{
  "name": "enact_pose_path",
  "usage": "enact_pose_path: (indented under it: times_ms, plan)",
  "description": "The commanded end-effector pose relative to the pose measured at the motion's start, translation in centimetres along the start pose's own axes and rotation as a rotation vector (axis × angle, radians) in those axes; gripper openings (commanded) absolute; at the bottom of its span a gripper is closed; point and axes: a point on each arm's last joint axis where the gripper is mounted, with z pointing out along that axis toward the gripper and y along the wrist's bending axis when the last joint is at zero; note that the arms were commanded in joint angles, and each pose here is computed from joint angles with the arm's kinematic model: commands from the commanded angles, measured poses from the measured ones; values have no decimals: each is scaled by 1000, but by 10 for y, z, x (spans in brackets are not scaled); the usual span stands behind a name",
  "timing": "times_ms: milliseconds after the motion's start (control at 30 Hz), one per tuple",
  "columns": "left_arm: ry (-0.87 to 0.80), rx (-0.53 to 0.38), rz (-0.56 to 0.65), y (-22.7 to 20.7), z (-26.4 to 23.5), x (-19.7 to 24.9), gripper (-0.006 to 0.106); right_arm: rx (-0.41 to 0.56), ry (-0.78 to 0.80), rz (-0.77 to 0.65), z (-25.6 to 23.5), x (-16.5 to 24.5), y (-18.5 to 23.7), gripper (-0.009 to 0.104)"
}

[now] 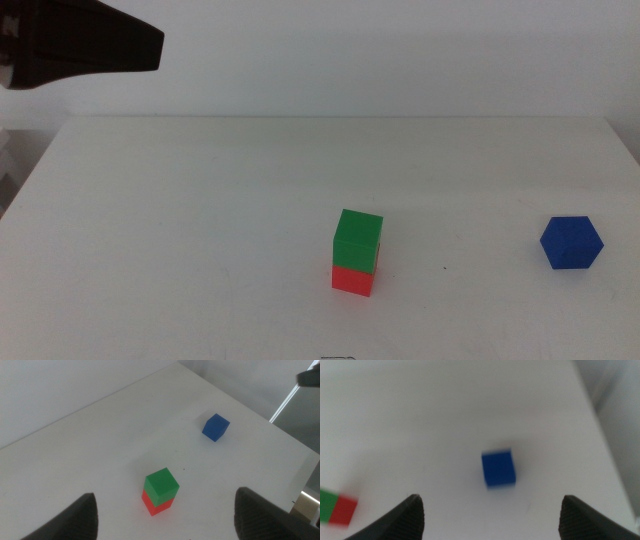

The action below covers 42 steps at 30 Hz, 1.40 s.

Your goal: Stack red cubes first, then green, then blue cubes in a specific spot.

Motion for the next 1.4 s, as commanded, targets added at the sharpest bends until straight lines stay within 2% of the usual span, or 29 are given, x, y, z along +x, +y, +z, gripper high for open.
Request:
enact_pose_path:
  times_ms: [0,200,433,733,867,1367]
  plan:
    - [-66,28,4,-10,-6,-9,93,-15,44,1,-1,-21,5,90]
    - [-66,28,4,-10,-6,-9,93,-17,230,61,15,-47,10,90]
    - [-66,28,4,-10,-6,-9,93,4,283,57,57,-70,10,90]
    - [-66,28,4,-10,-6,-9,93,23,452,38,138,-72,6,90]
    - [-66,28,4,-10,-6,-9,93,8,523,-57,166,-70,4,90]
    - [-66,28,4,-10,-6,-9,93,39,616,-86,218,-53,-4,90]
